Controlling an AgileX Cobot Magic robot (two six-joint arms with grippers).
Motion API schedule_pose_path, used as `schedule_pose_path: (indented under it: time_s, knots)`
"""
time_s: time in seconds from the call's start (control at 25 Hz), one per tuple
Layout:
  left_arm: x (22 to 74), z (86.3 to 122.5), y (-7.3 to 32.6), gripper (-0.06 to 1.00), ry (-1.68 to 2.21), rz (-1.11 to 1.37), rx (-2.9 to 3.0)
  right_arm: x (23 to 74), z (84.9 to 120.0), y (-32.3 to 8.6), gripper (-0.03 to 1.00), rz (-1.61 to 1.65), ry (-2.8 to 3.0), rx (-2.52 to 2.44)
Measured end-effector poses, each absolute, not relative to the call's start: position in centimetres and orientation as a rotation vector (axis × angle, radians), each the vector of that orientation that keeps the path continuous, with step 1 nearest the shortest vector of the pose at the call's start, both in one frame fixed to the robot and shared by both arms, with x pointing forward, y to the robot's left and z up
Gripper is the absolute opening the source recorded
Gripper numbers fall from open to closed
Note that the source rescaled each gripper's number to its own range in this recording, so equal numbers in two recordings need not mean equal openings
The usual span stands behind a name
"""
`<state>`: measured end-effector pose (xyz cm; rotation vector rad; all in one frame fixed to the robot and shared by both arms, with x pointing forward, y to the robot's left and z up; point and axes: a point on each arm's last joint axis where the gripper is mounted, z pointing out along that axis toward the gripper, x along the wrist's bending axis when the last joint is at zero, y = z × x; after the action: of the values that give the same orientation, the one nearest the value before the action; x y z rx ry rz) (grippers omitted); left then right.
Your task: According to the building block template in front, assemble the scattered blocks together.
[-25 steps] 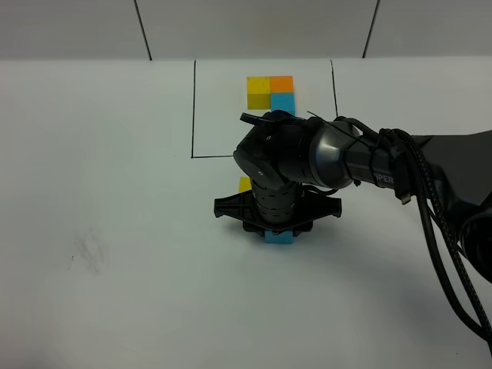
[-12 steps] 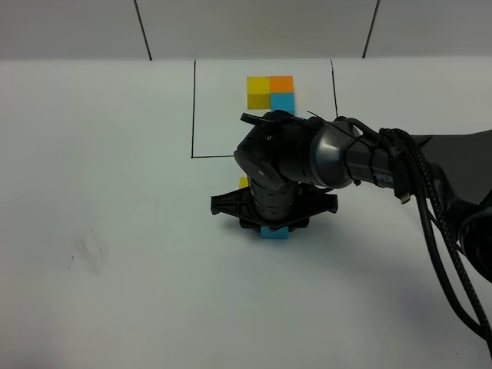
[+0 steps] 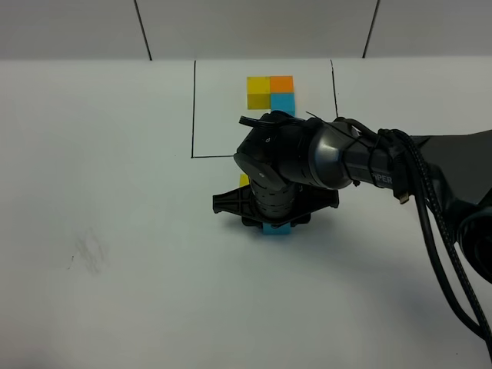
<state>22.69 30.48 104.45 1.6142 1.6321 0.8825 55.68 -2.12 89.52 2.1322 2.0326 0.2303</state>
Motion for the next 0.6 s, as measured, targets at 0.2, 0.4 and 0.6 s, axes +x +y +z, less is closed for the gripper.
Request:
schedule_pose_path:
  time_s: [0.2,0.4,0.6]
  knots:
    - [22.69,104.45,30.48,0.68,1.632,0.882,1.614,55.69,89.50,-2.18,0.01,0.222,2.032,2.125]
    - [22.69,104.45,30.48,0.68,1.632,0.882,1.614,55.71,89.50,-2.27,0.01,0.214,2.025,2.121]
    - [22.69,104.45,30.48,0.68,1.632,0.882,1.614,55.68,89.45,-2.29,0.01,0.214,1.977,2.171]
